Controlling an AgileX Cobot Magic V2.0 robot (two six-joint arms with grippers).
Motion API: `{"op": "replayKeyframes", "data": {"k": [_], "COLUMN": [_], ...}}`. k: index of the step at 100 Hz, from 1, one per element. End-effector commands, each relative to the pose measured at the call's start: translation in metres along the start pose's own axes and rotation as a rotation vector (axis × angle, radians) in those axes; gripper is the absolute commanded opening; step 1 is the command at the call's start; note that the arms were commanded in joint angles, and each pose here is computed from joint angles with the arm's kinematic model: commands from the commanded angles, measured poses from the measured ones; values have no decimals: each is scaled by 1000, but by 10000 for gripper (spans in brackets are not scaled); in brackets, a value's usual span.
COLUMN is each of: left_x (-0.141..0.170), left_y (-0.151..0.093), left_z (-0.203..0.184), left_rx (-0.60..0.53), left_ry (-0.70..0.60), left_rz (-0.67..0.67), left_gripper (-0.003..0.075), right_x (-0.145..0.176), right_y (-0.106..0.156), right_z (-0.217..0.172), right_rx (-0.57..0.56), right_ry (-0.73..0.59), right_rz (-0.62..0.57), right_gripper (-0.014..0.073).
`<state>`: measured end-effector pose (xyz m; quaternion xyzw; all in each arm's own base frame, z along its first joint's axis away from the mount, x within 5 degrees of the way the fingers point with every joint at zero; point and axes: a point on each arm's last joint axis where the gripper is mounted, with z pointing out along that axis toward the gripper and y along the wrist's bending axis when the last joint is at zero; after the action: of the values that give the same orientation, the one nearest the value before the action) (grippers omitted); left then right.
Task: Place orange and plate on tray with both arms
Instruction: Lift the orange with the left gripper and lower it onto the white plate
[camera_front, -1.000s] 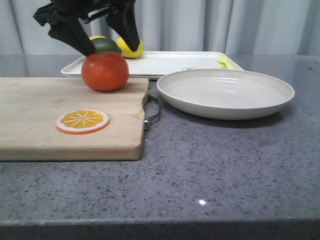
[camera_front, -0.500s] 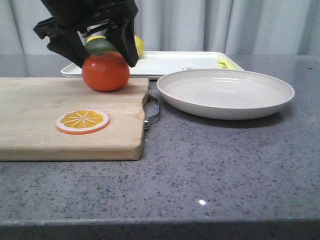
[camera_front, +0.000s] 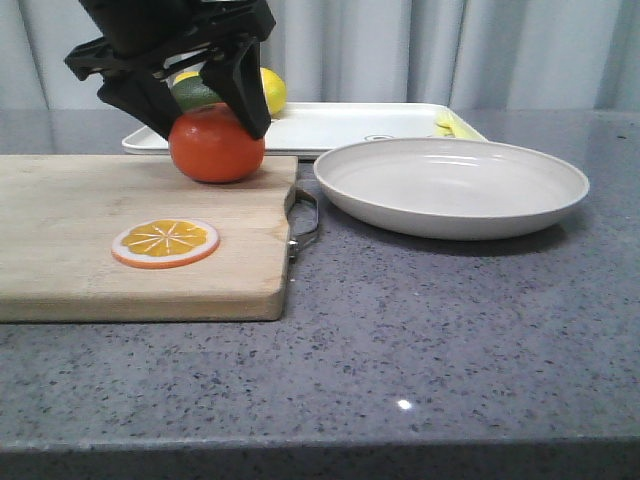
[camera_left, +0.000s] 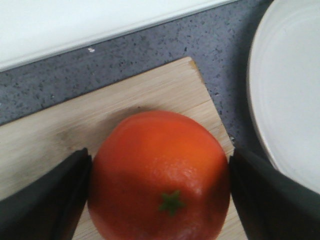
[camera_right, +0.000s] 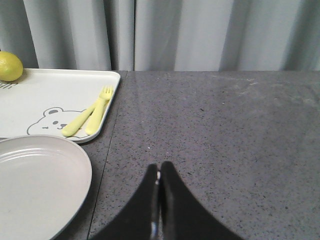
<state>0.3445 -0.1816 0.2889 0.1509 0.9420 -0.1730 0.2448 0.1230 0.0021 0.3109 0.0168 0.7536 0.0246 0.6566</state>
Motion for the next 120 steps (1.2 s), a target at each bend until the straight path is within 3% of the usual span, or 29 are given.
{"op": "replayKeyframes", "data": {"k": [1, 23, 40, 85, 120], "left_x": [-18, -36, -41, -44, -43], "left_y": [-13, -27, -58, -135, -137], "left_z": [-31, -55, -65, -11, 20], "left_rx": [39, 90, 142, 264, 259], "left_ry": [-134, -197, -249, -152, -100], "left_rz": [13, 59, 127, 255, 252], "left_gripper": [412, 406, 406, 405, 405], "right_x": [-19, -19, -19, -20, -20], "right_y": [2, 2, 2, 2, 2], "right_z": [-1, -1, -1, -1, -1], "right_rx": [-11, -11, -12, -12, -13], "right_ry": [-113, -113, -117, -123, -125], "right_rz": [-16, -16, -16, -16, -16], "right_gripper": [-66, -66, -66, -66, -66]}}
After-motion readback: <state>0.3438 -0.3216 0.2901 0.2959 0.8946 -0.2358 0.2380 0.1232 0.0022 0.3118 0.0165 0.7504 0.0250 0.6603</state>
